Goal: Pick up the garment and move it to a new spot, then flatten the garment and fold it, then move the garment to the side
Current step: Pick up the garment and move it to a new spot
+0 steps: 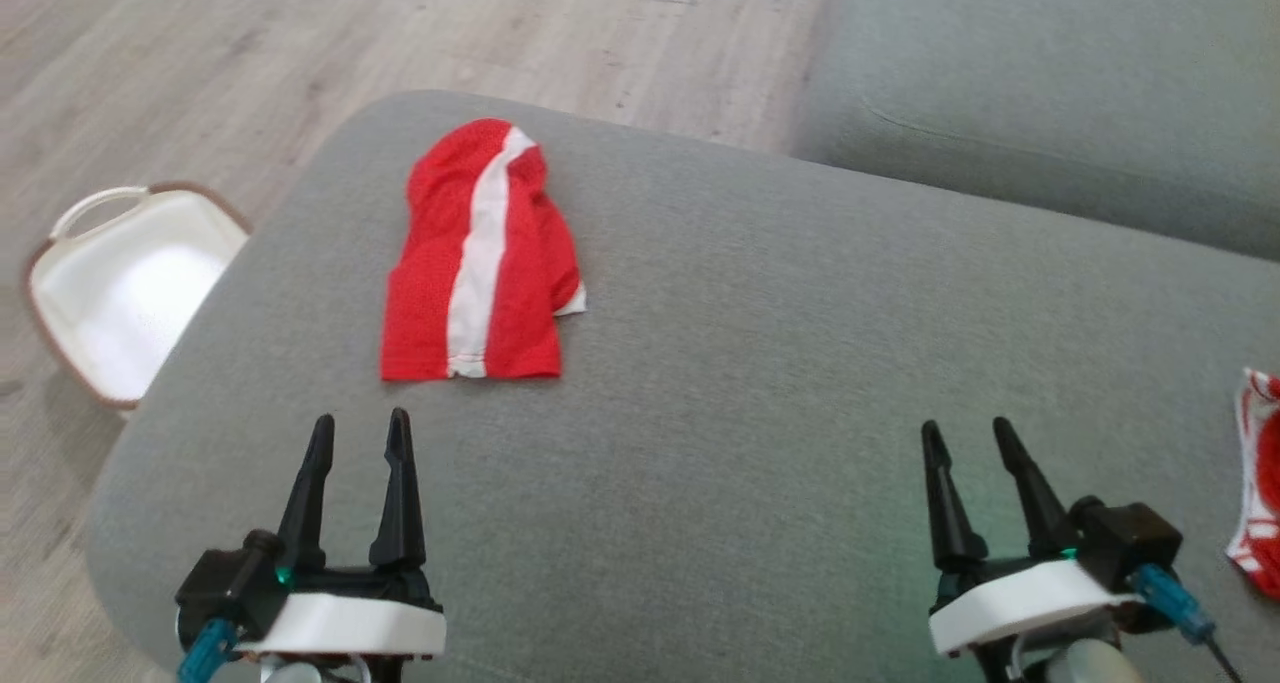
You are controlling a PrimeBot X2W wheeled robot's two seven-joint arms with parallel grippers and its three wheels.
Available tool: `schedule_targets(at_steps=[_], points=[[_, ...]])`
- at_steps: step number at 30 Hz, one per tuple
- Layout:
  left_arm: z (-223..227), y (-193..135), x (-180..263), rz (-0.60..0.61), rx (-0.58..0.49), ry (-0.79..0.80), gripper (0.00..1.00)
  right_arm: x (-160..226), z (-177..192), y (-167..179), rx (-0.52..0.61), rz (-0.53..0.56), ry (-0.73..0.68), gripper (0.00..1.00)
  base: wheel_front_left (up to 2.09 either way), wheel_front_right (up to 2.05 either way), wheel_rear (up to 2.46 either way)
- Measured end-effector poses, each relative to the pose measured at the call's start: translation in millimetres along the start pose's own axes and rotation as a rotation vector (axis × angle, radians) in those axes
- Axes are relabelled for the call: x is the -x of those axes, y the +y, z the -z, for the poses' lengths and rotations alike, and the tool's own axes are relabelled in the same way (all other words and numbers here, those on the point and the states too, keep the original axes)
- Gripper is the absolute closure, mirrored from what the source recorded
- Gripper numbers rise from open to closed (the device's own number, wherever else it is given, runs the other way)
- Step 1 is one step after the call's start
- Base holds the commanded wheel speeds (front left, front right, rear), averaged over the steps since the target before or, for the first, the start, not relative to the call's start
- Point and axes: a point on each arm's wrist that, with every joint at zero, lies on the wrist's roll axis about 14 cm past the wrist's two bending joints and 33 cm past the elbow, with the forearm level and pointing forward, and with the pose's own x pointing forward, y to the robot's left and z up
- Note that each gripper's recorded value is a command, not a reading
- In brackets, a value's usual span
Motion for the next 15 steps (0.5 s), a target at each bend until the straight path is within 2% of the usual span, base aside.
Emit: schedule_targets(at_steps=[6, 15], points=[[-3.6, 18.1, 14.8, -0.061, -0.006, -0.012, 0.00, -6.6, 7.2, 28.0, 0.005, -0.087, 0.026, 0.00, 0.00, 0.00, 0.00], [-7.1, 34.4, 15.7, -0.110, -0.012, -0.021, 0.00, -5.6, 11.0, 26.8, -0.002, -0.084, 0.037, 0.00, 0.00, 0.00, 0.00]])
